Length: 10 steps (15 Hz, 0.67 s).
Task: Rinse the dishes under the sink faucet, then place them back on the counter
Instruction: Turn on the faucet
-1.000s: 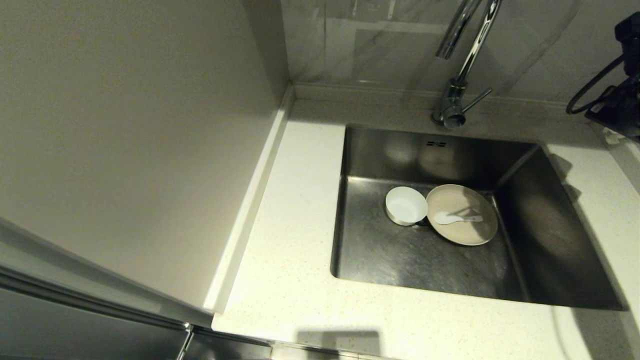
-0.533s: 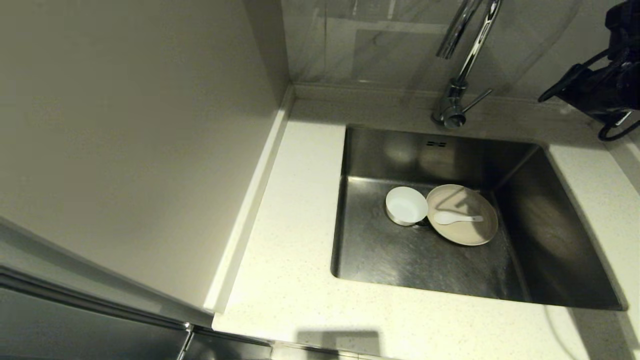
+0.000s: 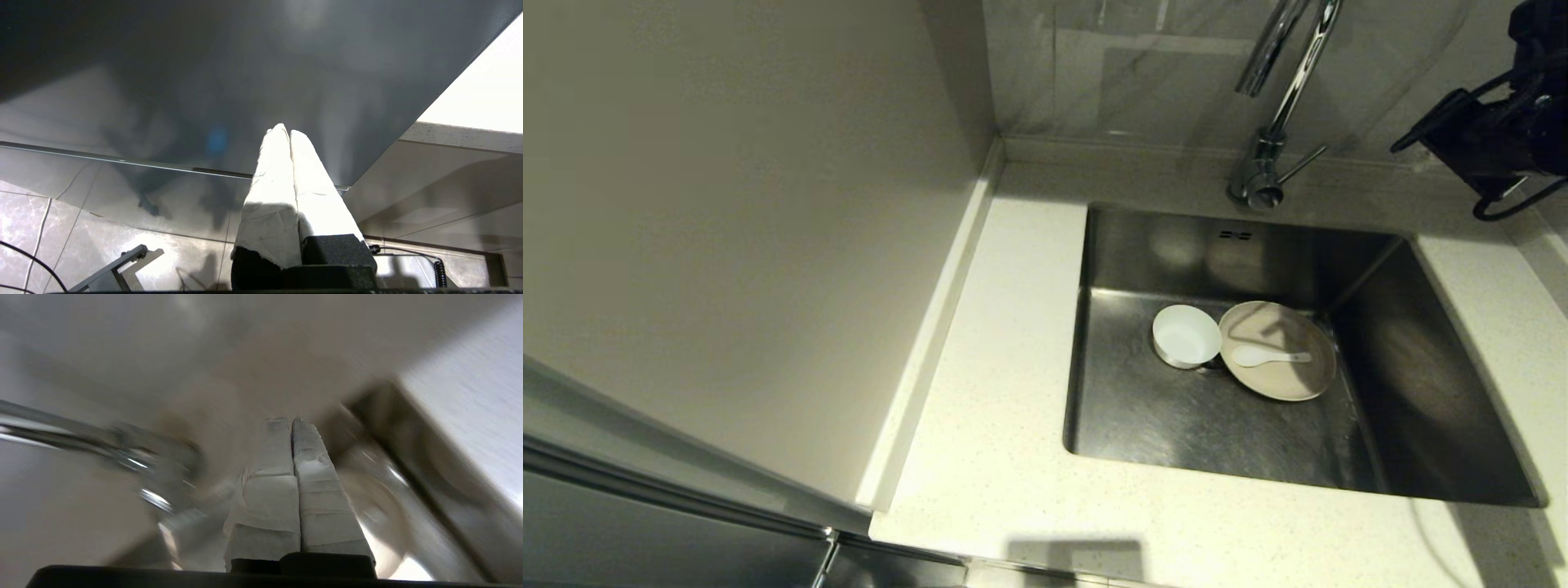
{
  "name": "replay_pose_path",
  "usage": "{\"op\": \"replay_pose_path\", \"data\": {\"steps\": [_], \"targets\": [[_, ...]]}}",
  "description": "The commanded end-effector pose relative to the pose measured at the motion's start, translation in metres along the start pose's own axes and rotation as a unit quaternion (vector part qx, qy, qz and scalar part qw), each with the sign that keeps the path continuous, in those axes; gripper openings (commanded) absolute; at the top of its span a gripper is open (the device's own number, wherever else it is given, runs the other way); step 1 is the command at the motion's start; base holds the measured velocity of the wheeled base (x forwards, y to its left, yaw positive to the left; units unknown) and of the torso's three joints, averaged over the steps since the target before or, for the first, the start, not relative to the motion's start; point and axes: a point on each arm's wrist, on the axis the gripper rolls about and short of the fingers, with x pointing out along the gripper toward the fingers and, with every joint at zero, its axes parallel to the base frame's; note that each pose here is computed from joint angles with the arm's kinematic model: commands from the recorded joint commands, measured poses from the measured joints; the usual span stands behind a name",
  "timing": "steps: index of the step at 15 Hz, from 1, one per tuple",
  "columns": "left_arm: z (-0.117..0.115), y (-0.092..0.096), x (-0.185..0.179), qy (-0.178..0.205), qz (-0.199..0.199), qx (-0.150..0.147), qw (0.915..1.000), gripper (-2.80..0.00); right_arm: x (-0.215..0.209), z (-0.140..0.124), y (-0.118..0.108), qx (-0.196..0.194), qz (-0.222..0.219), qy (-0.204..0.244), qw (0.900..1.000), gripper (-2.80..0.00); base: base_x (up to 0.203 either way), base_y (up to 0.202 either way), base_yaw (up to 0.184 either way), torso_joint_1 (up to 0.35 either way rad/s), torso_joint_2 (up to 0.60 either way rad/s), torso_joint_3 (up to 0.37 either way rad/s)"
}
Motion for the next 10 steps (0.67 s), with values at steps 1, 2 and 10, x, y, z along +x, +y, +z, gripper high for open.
{"op": "replay_pose_path", "data": {"steps": [1, 2, 10], "targets": [[0.0, 0.0, 0.0, -0.002, 0.0, 0.0, 1.0, -2.8, 0.009, -0.004, 0.009, 0.015, 0.036, -0.023, 0.999, -2.8, 0.0, 0.0, 0.0, 0.0, 0.0, 0.0], [0.0, 0.0, 0.0, -0.002, 0.0, 0.0, 1.0, -2.8, 0.012, -0.007, 0.013, 0.018, 0.056, -0.026, 0.998, -2.8, 0.0, 0.0, 0.0, 0.0, 0.0, 0.0], [0.0, 0.0, 0.0, -0.002, 0.0, 0.0, 1.0, -2.8, 0.025, -0.03, 0.031, 0.022, 0.136, -0.005, 0.991, -2.8, 0.0, 0.0, 0.0, 0.0, 0.0, 0.0]]}}
